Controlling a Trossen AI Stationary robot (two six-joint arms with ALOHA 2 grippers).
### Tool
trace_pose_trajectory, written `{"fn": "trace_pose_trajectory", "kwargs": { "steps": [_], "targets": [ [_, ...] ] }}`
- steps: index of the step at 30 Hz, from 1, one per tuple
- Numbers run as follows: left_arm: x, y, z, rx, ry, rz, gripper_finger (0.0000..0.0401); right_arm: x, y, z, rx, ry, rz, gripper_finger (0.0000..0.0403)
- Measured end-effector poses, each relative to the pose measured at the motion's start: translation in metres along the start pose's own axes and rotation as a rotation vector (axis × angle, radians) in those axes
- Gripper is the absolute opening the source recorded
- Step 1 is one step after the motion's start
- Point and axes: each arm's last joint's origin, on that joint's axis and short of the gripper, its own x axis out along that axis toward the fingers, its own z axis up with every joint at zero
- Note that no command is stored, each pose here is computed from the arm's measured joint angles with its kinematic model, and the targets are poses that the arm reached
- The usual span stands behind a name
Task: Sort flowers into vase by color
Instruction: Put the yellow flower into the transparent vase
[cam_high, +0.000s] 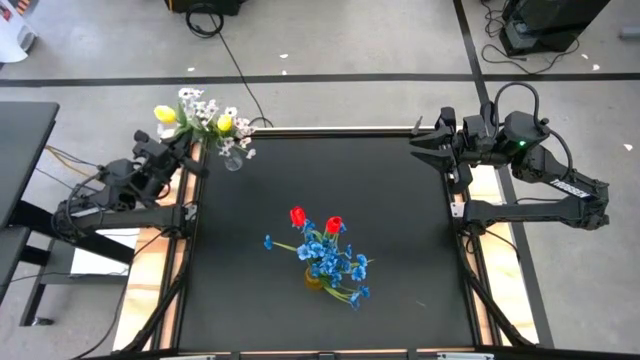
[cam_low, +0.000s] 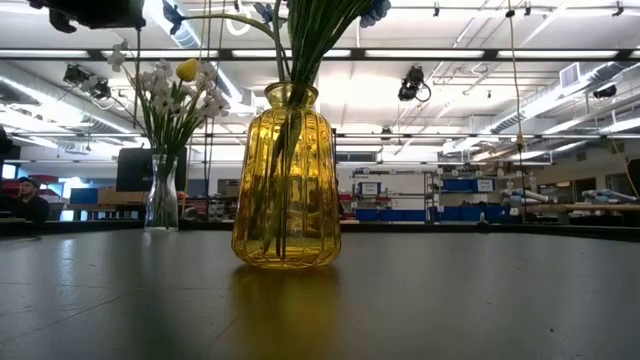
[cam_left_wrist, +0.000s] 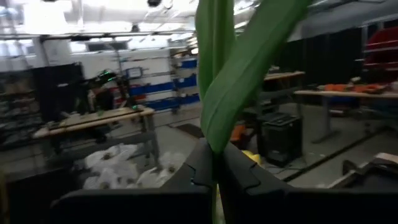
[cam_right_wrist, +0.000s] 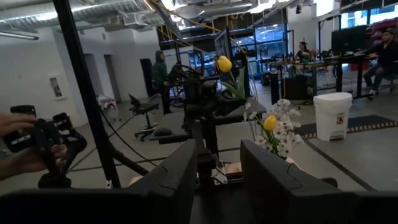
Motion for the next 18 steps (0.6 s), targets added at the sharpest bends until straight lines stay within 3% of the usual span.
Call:
{"fn": "trace_pose_trajectory", "kwargs": {
  "steps": [5,9,18],
  "targets": [
    [0.004,-0.005,-0.016,-0.005,0.015,0.121,0.0011,0.0,0.0,0.0,0.0,0.0,0.0,0.0133],
    [0.009,-0.012,-0.039,-0.038,-0.059,0.182,0.0011,0.0,0.0,0.0,0.0,0.0,0.0,0.0133],
    [0.011,-0.013,-0.06,-0.014,-0.181,0.22,0.0011,0.0,0.0,0.0,0.0,0.0,0.0,0.0133]
  ]
}}
